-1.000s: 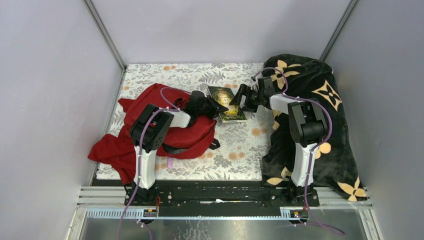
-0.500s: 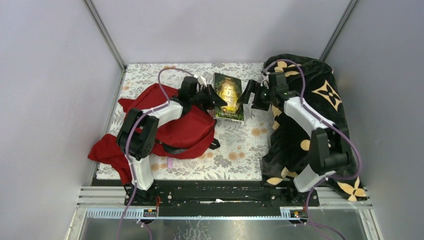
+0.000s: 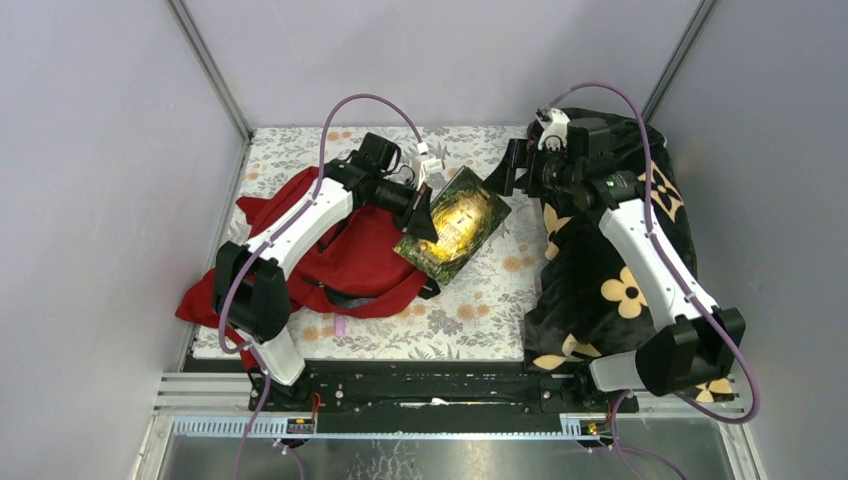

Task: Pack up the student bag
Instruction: Pick up the book from the center of the board.

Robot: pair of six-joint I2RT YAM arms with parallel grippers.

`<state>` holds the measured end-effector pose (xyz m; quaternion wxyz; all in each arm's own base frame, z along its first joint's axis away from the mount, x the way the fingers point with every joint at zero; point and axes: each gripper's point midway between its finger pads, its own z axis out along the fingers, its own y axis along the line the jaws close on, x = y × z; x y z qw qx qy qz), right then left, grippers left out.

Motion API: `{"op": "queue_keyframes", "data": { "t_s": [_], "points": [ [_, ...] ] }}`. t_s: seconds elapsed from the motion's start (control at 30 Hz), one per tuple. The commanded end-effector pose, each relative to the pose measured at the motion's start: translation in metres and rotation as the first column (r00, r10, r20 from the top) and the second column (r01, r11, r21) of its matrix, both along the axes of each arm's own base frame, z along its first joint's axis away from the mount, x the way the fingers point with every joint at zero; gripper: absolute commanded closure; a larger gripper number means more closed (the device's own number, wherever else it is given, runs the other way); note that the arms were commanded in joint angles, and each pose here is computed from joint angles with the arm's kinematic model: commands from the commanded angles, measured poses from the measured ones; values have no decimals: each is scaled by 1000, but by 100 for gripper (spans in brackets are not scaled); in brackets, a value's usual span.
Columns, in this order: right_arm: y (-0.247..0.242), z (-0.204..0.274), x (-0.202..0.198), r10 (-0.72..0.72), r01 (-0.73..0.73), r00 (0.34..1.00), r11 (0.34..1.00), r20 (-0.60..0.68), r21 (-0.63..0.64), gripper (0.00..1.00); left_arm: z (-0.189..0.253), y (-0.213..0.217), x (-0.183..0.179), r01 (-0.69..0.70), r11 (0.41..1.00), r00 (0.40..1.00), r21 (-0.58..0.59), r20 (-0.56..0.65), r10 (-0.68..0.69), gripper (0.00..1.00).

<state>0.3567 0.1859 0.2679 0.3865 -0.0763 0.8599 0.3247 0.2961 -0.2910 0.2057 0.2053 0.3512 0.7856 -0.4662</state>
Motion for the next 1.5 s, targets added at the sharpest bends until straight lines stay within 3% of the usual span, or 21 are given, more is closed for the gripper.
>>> {"op": "queue_keyframes", "data": {
  "t_s": [0.0,0.17,0.3,0.4,0.63,0.7,0.73,0.77,0.8,0.9,0.97,1.07,1.2,1.3,1.47],
  "points": [
    [20,13,-29,174,-180,982,981,76,76,0,30,10,-42,217,975,970,-52,125,-210,100],
    [51,4,-55,392,-386,919,882,36,268,0,40,6,-56,288,952,951,-101,150,-272,100],
    [67,27,-97,599,-576,790,649,133,498,2,41,7,-57,300,950,948,-85,136,-288,100],
    [64,35,-119,628,-608,758,583,176,538,9,40,9,-54,303,951,947,-66,129,-293,100],
    [68,9,-149,671,-637,734,624,107,453,59,34,12,-54,306,951,948,-50,103,-300,100],
    [69,5,-155,683,-642,726,626,87,444,78,34,10,-53,307,950,949,-57,98,-301,100],
    [68,3,-157,680,-631,730,636,64,445,99,36,10,-52,305,950,949,-59,96,-299,100],
    [68,2,-155,668,-620,742,654,55,433,100,36,9,-50,301,952,951,-56,94,-295,100],
    [67,1,-152,647,-604,761,681,46,415,100,37,8,-48,290,956,954,-50,92,-285,100],
    [60,-7,-126,492,-466,871,827,-1,315,100,34,10,-23,144,989,985,39,87,-147,43],
    [48,-14,-102,332,-317,943,920,-29,232,100,29,23,7,-42,987,985,158,172,14,30],
    [19,-16,-66,41,-35,999,986,-30,165,100,38,57,51,-384,891,889,243,358,285,18],
    [-25,-11,-39,-306,304,952,944,2,128,100,47,90,67,-628,743,746,230,448,492,11],
    [-52,-1,-31,-480,470,877,870,37,147,100,34,96,59,-707,660,678,255,511,529,10],
    [-60,2,-25,-544,529,838,828,42,185,100,3,80,44,-759,557,627,337,610,485,4]
  ]
}}
